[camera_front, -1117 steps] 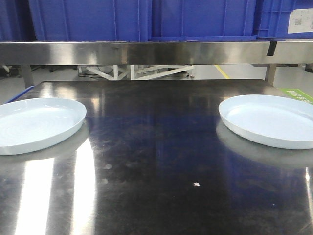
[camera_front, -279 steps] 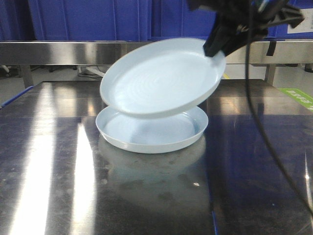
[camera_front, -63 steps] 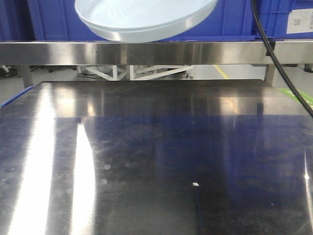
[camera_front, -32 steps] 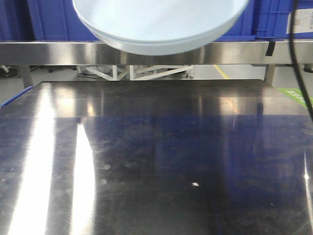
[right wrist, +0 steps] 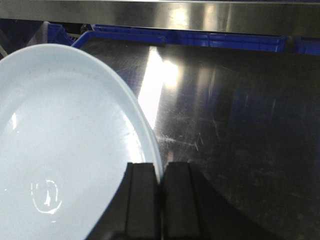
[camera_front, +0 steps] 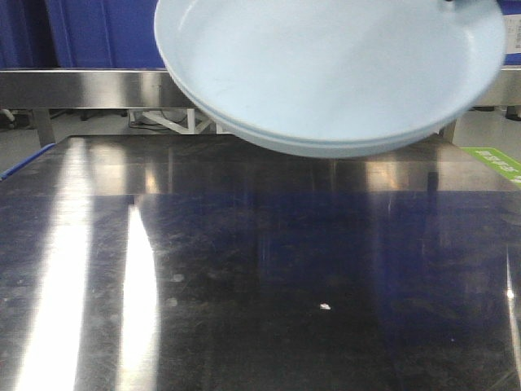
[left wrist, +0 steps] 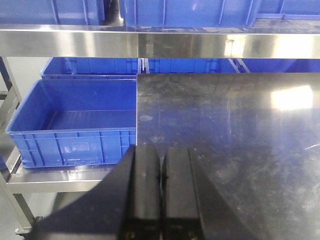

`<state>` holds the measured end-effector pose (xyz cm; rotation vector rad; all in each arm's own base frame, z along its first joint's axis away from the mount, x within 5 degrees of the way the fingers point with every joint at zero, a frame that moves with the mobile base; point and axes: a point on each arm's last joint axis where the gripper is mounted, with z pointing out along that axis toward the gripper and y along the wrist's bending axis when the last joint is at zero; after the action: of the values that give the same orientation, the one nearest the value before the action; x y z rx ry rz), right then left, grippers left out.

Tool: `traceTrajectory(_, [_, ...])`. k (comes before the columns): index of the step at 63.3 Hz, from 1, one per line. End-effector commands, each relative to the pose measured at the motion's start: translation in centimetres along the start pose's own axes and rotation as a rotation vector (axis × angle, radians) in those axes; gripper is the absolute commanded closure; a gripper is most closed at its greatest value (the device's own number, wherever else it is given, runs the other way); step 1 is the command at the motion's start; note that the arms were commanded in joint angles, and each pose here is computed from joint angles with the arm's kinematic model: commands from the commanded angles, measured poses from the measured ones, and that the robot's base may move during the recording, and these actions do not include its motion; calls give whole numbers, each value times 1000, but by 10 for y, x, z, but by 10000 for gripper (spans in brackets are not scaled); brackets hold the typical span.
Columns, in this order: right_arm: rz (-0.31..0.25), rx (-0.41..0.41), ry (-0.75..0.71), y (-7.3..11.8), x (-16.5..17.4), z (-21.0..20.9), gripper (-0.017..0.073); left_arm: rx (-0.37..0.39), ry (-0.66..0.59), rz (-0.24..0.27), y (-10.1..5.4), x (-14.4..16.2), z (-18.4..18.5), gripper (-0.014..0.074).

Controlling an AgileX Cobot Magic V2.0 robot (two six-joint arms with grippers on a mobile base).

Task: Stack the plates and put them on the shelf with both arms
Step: 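Hold the plate stack raised in the right gripper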

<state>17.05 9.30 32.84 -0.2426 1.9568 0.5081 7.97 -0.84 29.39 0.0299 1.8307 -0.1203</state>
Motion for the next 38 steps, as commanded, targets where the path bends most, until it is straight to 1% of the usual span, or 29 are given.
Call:
traceTrajectory(1, [-4,-40,-177,5,-21,-11,511,7,-111,1,-1,-16,-3,495])
traceTrajectory(38, [-4,-40,-176,5,-20,-11,511,7,-111,1,-1,-16,-3,495])
